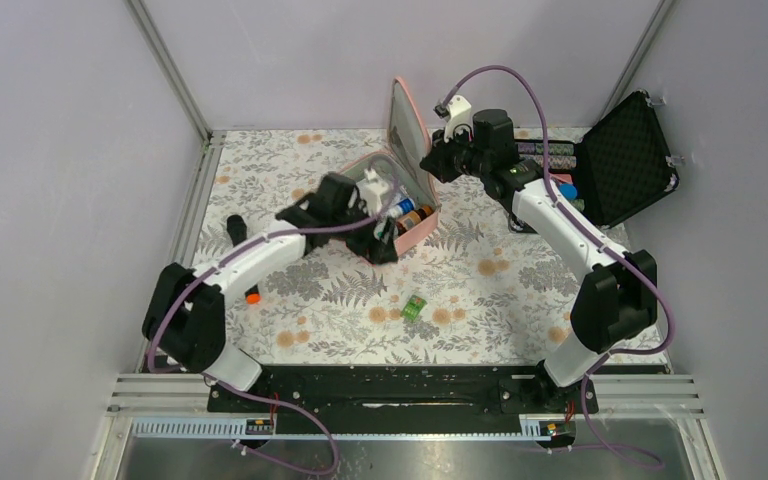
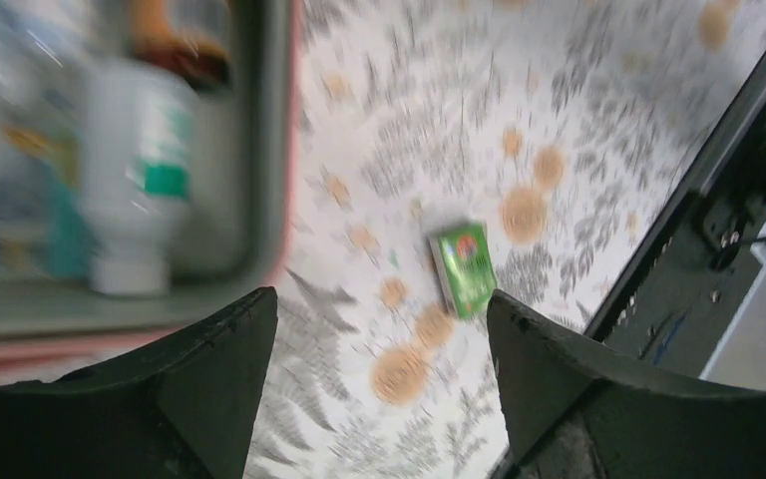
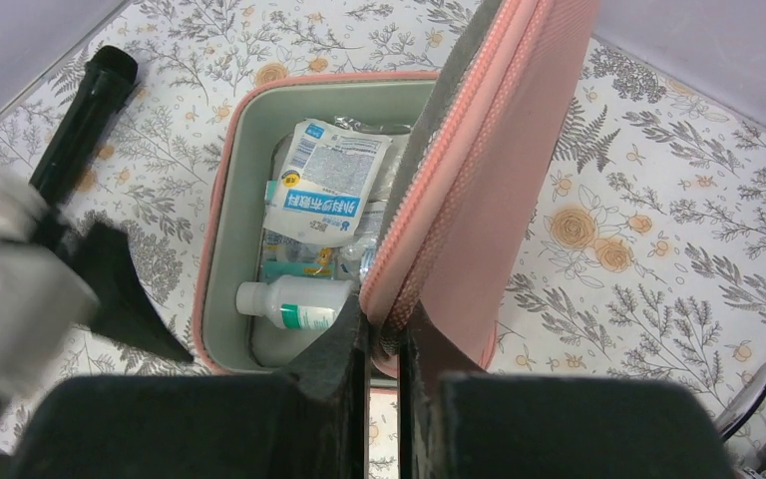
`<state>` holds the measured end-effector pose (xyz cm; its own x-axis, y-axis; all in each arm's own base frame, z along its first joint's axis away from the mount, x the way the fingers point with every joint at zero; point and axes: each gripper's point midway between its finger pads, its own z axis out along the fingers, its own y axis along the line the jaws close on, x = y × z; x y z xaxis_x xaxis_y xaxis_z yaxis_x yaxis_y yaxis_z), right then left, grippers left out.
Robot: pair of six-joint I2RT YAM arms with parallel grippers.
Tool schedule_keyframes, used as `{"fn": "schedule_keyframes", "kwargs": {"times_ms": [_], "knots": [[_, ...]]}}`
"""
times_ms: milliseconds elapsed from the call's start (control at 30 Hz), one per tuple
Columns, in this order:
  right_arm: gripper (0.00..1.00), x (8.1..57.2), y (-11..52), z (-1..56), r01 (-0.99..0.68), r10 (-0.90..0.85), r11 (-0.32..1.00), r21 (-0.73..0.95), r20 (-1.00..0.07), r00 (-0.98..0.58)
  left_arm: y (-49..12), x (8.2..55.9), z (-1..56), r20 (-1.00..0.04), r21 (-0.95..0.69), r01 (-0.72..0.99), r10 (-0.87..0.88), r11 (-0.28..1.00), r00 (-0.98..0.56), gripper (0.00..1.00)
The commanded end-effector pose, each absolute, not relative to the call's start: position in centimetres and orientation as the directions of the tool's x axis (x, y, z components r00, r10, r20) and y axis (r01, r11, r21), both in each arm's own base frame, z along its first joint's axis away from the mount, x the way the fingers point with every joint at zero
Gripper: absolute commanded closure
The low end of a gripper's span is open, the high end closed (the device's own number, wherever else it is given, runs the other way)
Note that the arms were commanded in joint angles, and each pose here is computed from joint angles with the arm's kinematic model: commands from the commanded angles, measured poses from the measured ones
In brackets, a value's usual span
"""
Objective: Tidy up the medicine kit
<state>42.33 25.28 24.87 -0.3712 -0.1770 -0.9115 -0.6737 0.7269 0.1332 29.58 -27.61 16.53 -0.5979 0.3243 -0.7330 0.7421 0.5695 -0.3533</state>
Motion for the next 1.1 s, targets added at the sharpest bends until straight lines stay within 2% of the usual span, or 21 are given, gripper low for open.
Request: {"fn": "schedule_keyframes", "kwargs": {"times_ms": [0, 167, 600, 800, 933, 1000, 1067], "knots": [[1.0, 42.4, 25.7, 22.7, -0.648, -0.165, 0.736, 0.193, -0.878, -0.449, -29.2, 28.0, 13.3, -0.706, -0.323, 0.664, 0.296, 0.674, -0.643, 0.24], [1.0, 42.5, 25.8, 22.7, -0.643, -0.157, 0.74, 0.197, -0.879, -0.451, -31.6, 25.2, 9.3, -0.662, -0.27, 0.682, 0.383, 0.68, -0.644, 0.24], [1.0, 42.5, 25.7, 22.9, -0.642, -0.151, 0.741, 0.196, -0.883, -0.445, -34.9, 23.4, 4.4, -0.575, -0.219, 0.711, 0.5, 0.668, -0.648, 0.22], [1.0, 42.6, 25.9, 22.8, -0.647, -0.152, 0.736, 0.201, -0.882, -0.447, -35.3, 23.5, 3.5, -0.544, -0.22, 0.713, 0.523, 0.666, -0.657, 0.27], [1.0, 42.5, 26.1, 22.8, -0.638, -0.134, 0.736, 0.225, -0.876, -0.463, -35.3, 23.4, 3.5, -0.529, -0.213, 0.715, 0.536, 0.666, -0.658, 0.37], [1.0, 42.5, 26.0, 23.0, -0.637, -0.133, 0.738, 0.223, -0.877, -0.461, -35.0, 23.2, 3.9, -0.535, -0.194, 0.716, 0.54, 0.67, -0.65, 0.37], [1.0, 42.4, 26.0, 23.1, -0.64, -0.133, 0.736, 0.221, -0.879, -0.457, -34.8, 22.6, 4.0, -0.539, -0.171, 0.733, 0.561, 0.658, -0.629, 0.33]]}}
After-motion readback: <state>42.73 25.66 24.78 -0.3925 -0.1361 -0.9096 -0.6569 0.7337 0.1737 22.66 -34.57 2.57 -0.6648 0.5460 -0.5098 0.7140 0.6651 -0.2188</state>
